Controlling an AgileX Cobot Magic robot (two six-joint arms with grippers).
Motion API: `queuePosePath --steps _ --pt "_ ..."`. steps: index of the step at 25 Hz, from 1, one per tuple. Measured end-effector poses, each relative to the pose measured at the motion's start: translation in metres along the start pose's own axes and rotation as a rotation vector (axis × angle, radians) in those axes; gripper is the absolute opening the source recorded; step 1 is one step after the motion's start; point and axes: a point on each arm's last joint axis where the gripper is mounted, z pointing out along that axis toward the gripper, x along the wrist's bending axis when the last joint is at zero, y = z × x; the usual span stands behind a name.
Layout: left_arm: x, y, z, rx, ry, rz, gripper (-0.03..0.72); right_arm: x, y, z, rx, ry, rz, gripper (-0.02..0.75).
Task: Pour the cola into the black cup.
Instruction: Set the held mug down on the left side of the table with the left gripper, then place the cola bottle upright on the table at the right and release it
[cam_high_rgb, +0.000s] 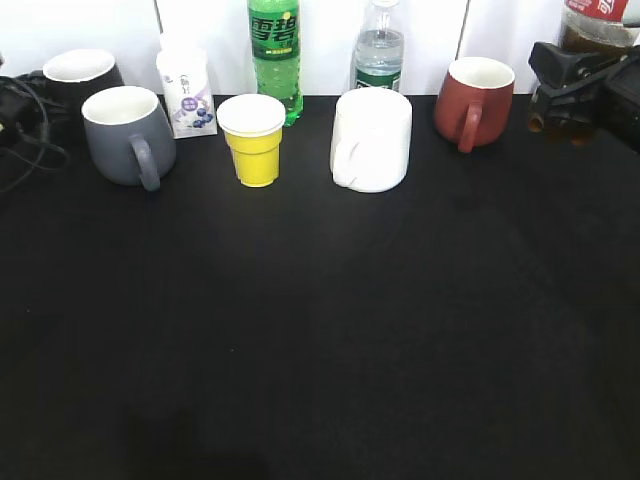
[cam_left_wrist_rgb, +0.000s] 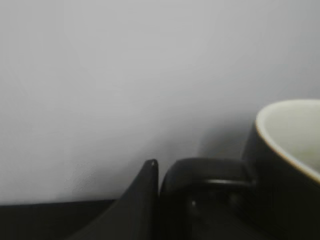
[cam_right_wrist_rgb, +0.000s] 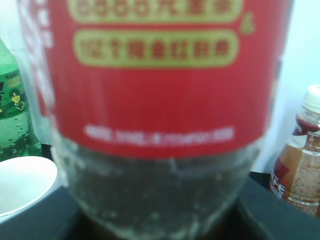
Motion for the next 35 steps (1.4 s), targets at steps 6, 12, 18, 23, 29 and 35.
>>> queuePosePath --steps 6,12,18,23,29,35 --pt "-0.006 0.008 -0.05 0.062 0.002 -0.014 0.324 -0.001 0.0 0.0 -0.001 -0.006 0.005 0.386" --pt "-0.014 0.033 -0.12 0.039 -0.005 -0.021 0.324 -0.01 0.001 0.0 -0.016 -0.115 0.049 0.386" --pt "-0.029 0.137 -0.191 0.081 -0.02 0.092 0.324 -0.046 -0.02 0.025 0.015 -0.211 0.035 0.386" --pt "-0.037 0.169 -0.22 0.036 -0.025 0.122 0.324 -0.057 -0.073 0.052 0.028 -0.194 0.072 0.386" --pt "-0.036 0.168 -0.222 0.062 -0.019 0.111 0.324 -0.059 -0.098 0.059 0.029 -0.179 0.077 0.424" --pt "-0.036 0.167 -0.222 0.068 -0.018 0.089 0.324 -0.058 -0.096 0.059 0.027 -0.175 0.041 0.603"
